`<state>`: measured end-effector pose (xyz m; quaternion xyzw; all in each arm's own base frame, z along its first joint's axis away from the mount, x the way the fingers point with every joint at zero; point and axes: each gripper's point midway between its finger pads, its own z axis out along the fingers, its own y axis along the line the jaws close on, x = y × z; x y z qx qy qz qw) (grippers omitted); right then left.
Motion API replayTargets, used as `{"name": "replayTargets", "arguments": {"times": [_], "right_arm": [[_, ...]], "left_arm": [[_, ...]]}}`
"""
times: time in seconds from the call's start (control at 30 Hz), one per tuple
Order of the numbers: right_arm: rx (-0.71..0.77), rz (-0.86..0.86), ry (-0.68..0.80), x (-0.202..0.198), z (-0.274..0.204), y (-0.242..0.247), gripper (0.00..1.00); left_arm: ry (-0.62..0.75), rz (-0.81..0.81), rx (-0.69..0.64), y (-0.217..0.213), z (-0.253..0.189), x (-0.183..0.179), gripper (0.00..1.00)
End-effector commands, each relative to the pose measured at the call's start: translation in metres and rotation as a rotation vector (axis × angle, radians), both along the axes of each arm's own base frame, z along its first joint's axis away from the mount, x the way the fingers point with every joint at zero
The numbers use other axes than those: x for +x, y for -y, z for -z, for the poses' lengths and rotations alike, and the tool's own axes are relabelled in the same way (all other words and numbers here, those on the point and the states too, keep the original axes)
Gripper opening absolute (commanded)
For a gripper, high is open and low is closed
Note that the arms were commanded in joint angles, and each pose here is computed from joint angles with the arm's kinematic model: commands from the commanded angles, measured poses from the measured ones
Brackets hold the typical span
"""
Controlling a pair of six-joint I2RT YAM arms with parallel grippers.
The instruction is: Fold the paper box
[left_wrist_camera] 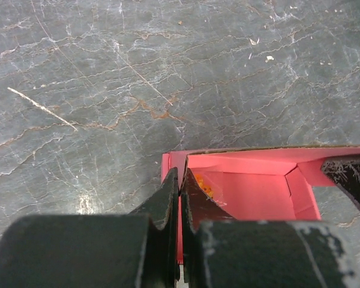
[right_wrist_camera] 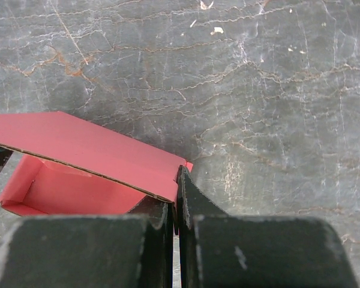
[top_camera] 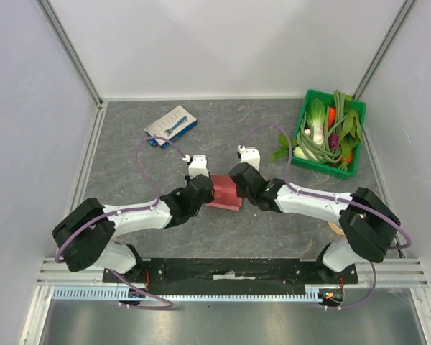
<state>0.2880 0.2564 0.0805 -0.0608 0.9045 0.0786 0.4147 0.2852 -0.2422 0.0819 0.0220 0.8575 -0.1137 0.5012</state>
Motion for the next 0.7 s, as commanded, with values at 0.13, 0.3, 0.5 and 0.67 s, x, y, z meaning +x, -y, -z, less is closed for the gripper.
{"name": "replayTargets", "arguments": {"times": [0.13,0.3,0.5,0.67], "right_arm": [[0.173,0.172,0.084,0.009,-0.023,-0.023,0.0],[0.201,0.2,0.117,0.003,-0.027,-0.022,0.0],[0.214,0.259,0.159,-0.007,-0.025,-0.016,0.0],[0.229,0.341,0.169,-0.008,-0.024,-0.011,0.0]], "left_arm": [[-0.081,-0.005,-0.054,-0.003,0.022,-0.02,0.02],[-0.077,0.0,-0.043,-0.016,0.037,-0.031,0.02],[-0.085,-0.001,-0.024,-0.026,0.049,-0.04,0.02],[-0.064,-0.001,-0.033,-0.027,0.046,-0.04,0.02]]}}
